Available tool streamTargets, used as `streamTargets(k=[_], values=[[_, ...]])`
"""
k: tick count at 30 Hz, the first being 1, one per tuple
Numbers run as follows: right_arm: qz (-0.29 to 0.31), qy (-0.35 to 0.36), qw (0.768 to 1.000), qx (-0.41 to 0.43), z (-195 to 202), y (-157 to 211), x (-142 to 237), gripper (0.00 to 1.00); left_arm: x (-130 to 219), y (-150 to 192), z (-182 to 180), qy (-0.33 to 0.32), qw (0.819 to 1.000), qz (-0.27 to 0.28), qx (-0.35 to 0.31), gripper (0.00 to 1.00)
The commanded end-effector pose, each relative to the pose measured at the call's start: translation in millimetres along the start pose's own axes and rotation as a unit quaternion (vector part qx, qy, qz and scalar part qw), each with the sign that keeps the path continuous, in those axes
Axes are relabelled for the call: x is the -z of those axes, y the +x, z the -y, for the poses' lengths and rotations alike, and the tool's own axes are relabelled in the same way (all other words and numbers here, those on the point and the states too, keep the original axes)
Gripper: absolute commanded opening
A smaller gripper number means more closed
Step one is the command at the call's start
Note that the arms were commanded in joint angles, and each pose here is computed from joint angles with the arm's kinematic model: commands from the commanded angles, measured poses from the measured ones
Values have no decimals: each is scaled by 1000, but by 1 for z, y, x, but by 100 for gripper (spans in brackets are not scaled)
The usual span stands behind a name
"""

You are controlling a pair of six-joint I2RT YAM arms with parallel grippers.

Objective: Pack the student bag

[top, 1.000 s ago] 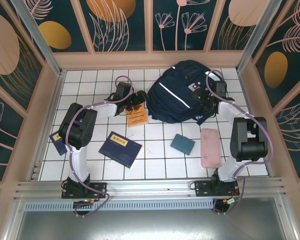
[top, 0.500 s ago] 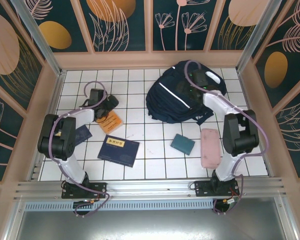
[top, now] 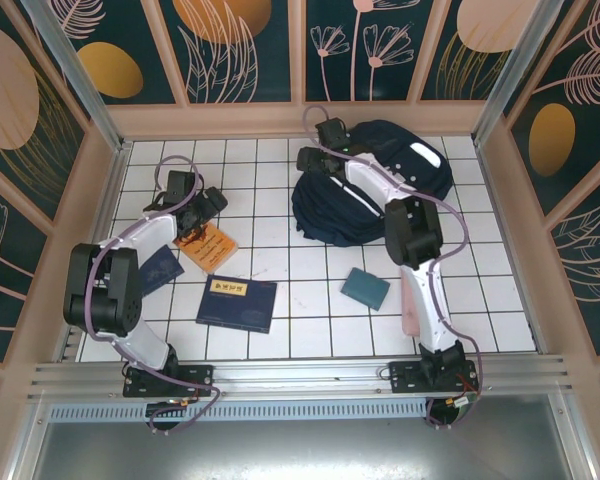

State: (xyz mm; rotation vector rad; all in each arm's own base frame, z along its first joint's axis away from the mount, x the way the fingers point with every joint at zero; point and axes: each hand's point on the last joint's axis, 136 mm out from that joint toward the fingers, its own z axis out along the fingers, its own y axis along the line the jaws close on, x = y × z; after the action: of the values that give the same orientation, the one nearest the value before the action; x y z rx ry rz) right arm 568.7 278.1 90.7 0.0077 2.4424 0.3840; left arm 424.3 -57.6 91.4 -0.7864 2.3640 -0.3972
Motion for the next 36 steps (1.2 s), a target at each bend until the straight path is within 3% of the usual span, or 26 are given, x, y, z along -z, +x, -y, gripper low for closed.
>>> streamTargets(k=[1, 4, 8, 10, 13, 16, 18, 21, 25, 29, 36], values=[[-83, -33, 994, 60, -31, 52, -15, 92, 20, -9, 7, 1, 1000, 5, -16, 94], [-138, -114, 978, 108, -71, 99, -10, 90, 27, -13, 9, 4, 1000, 13, -18, 94], [-173, -219, 945, 173, -121, 142, 26, 90, 32, -18, 14, 14, 1000, 20, -17, 94], [-146, -253, 939, 184, -137, 127, 58, 90, 35, -20, 19, 24, 999, 22, -20, 94], [-71, -250, 954, 149, -132, 74, 95, 90, 39, -22, 27, 41, 998, 26, -27, 93], [-9, -207, 977, 55, -89, 23, 127, 90, 44, -23, 38, 60, 997, 26, -37, 93], [8, -164, 986, -9, -46, 13, 138, 90, 47, -20, 48, 71, 996, 23, -53, 93], [3, -91, 992, -92, 27, 34, 144, 89, 50, -9, 68, 80, 993, 17, -88, 92], [-4, -27, 980, -198, 115, 68, 154, 84, 53, 13, 106, 95, 985, 10, -143, 90], [-20, -20, 969, -246, 156, 84, 145, 77, 54, 43, 148, 122, 975, -5, -185, 89], [-52, 10, 967, -248, 181, 90, 101, 65, 57, 103, 203, 152, 954, -35, -255, 84]])
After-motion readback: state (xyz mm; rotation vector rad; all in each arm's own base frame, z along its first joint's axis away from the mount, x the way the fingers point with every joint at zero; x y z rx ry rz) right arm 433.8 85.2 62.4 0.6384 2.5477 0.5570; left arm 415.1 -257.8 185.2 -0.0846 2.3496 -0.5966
